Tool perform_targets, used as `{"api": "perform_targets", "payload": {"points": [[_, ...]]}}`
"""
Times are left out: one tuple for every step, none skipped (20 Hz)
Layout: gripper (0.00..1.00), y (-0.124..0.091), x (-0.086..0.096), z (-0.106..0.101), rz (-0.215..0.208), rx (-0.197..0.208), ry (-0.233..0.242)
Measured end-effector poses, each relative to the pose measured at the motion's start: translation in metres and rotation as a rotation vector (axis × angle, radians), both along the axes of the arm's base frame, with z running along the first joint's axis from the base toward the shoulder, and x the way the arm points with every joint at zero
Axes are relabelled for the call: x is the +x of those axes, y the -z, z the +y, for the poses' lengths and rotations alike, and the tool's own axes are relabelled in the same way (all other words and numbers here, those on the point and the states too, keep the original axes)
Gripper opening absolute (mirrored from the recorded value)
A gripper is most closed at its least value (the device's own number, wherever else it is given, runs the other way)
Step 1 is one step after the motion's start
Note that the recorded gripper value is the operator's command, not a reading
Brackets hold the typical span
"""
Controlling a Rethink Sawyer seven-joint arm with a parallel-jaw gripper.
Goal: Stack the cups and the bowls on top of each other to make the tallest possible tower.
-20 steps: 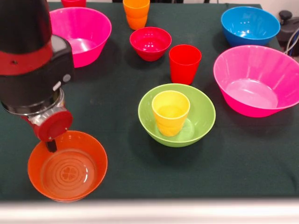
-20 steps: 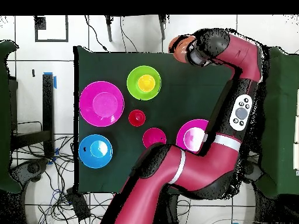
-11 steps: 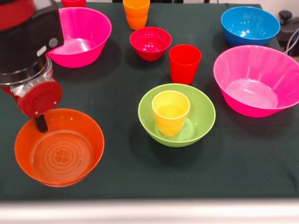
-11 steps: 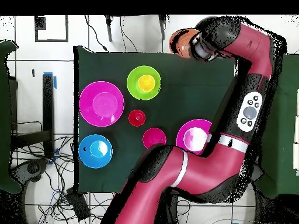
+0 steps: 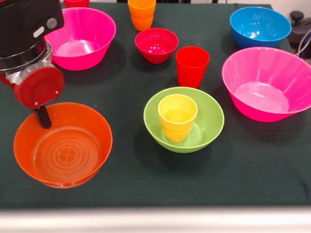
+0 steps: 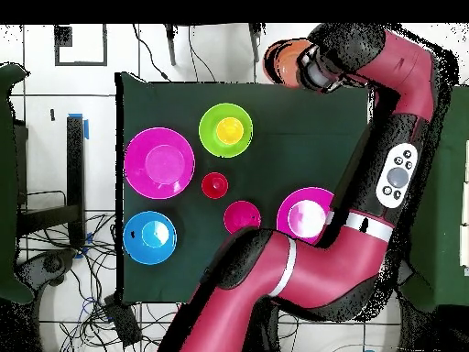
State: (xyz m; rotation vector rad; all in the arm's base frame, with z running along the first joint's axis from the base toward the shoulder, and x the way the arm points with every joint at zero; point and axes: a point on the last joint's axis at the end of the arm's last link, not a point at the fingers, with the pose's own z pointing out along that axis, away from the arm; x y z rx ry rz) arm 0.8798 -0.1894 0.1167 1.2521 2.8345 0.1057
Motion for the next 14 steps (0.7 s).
{"api": "perform_targets", "payload": {"points": [[0.0, 0.0, 0.0, 0.001, 0.001, 0.005, 0.0], [0.0, 0.0, 0.0, 0.001, 0.001, 0.009, 0.0], [0.0, 0.001, -0.001, 0.003, 0.004, 0.019, 0.0], [0.0, 0.002, -0.001, 0.005, 0.008, 0.03, 0.0], [0.0, 0.003, -0.002, 0.007, 0.011, 0.036, -0.001], [0.0, 0.004, -0.002, 0.008, 0.015, 0.042, -0.002], [0.0, 0.006, -0.004, 0.012, 0.025, 0.052, -0.004], [0.0, 0.007, -0.004, 0.013, 0.031, 0.055, -0.006], [0.0, 0.01, -0.007, 0.017, 0.045, 0.063, -0.009], [0.0, 0.012, -0.008, 0.019, 0.051, 0.066, -0.011], [0.0, 0.018, -0.012, 0.028, 0.069, 0.078, -0.019], [0.0, 0.02, -0.013, 0.031, 0.075, 0.081, -0.021], [0.0, 0.021, -0.014, 0.033, 0.078, 0.083, -0.023], [0.0, 0.024, -0.017, 0.038, 0.083, 0.087, -0.027]]}}
